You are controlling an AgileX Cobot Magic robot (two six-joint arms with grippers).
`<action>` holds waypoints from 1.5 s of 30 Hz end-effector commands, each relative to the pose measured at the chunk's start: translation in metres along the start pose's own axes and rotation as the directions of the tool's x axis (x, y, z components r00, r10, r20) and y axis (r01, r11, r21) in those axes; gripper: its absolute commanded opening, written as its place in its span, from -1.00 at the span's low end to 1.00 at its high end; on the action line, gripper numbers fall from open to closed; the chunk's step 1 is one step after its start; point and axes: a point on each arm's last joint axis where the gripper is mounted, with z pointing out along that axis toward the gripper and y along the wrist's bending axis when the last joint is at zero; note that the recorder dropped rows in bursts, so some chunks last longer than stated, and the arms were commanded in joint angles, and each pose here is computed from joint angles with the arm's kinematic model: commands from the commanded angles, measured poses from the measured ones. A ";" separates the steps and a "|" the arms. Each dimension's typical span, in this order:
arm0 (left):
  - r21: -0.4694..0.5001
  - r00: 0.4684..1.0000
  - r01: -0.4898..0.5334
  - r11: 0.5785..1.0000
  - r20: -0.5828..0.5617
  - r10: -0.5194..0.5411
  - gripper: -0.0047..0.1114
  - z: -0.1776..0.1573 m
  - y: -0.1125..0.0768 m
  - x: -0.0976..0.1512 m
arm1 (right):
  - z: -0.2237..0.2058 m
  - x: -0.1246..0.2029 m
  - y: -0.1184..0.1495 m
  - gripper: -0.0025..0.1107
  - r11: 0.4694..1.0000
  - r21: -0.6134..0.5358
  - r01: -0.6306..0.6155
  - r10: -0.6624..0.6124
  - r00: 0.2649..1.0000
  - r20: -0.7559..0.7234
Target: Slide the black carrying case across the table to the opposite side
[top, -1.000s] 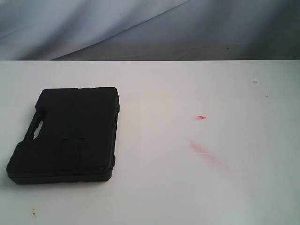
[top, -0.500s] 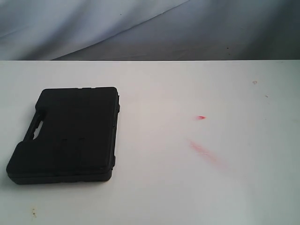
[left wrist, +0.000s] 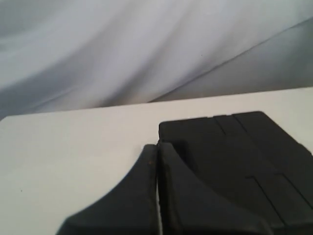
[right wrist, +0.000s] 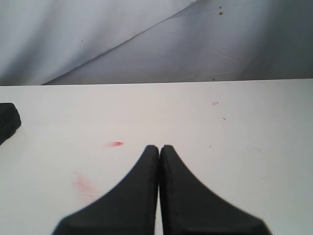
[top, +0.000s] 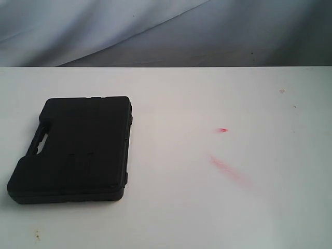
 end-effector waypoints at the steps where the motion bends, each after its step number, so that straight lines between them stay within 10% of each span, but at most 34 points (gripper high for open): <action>1: 0.002 0.999 0.001 1.000 -0.042 -0.001 -0.92 0.000 0.000 0.005 | 0.000 0.001 0.000 -0.96 1.000 0.007 -0.011 0.011 1.000 0.003; 45: 0.000 0.997 -0.004 1.000 -0.074 0.004 -0.92 0.000 0.000 0.008 | 0.000 0.001 0.000 -0.96 1.000 0.007 -0.011 0.011 1.000 0.003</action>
